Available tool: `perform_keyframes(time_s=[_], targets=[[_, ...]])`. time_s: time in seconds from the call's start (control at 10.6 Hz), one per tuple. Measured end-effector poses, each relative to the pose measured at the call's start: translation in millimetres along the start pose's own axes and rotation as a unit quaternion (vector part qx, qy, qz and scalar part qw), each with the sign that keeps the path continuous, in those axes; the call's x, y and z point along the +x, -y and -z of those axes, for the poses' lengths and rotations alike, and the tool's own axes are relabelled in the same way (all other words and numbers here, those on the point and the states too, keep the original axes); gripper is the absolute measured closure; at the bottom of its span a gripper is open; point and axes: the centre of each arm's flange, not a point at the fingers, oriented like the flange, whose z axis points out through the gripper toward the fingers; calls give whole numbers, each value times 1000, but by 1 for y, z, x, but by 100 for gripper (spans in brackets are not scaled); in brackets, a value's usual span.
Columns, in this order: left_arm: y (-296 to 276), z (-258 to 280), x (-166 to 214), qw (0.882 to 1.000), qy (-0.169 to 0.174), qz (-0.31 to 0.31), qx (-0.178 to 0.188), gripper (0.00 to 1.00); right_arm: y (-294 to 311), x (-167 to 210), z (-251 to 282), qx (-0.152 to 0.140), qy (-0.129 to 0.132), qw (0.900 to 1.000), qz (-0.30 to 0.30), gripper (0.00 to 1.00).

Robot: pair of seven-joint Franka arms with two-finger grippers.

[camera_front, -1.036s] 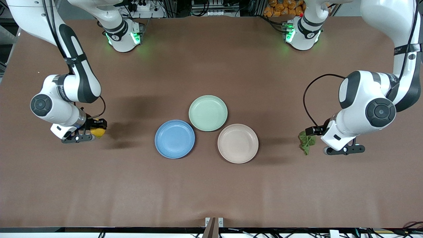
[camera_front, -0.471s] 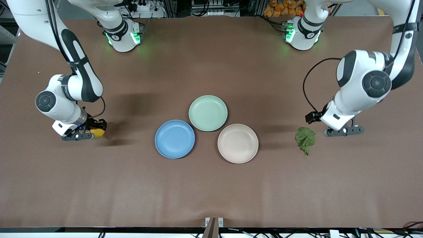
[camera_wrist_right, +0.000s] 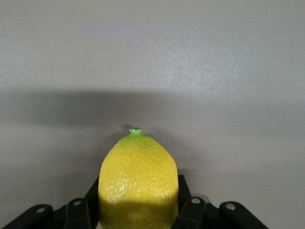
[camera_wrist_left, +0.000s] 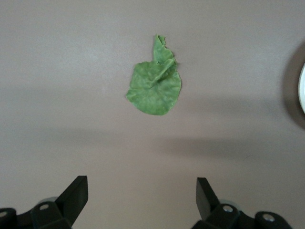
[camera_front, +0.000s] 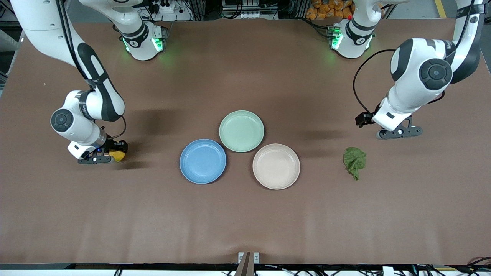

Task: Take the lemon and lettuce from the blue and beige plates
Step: 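Lower the lemon onto the table and open the right gripper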

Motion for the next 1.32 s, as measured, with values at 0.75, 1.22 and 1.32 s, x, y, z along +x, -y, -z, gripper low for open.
perform_keyframes(time_s=[0.75, 1.22, 1.32], targets=[[3, 99, 26, 997, -69, 9, -15, 0, 2, 19, 25, 7, 12, 1000, -1, 0], [8, 184, 16, 998, -56, 13, -8, 0, -1, 41, 111, 18, 22, 999, -25, 0], [8, 191, 15, 998, -55, 14, -11, 0, -1, 41, 127, 20, 20, 999, -31, 0]])
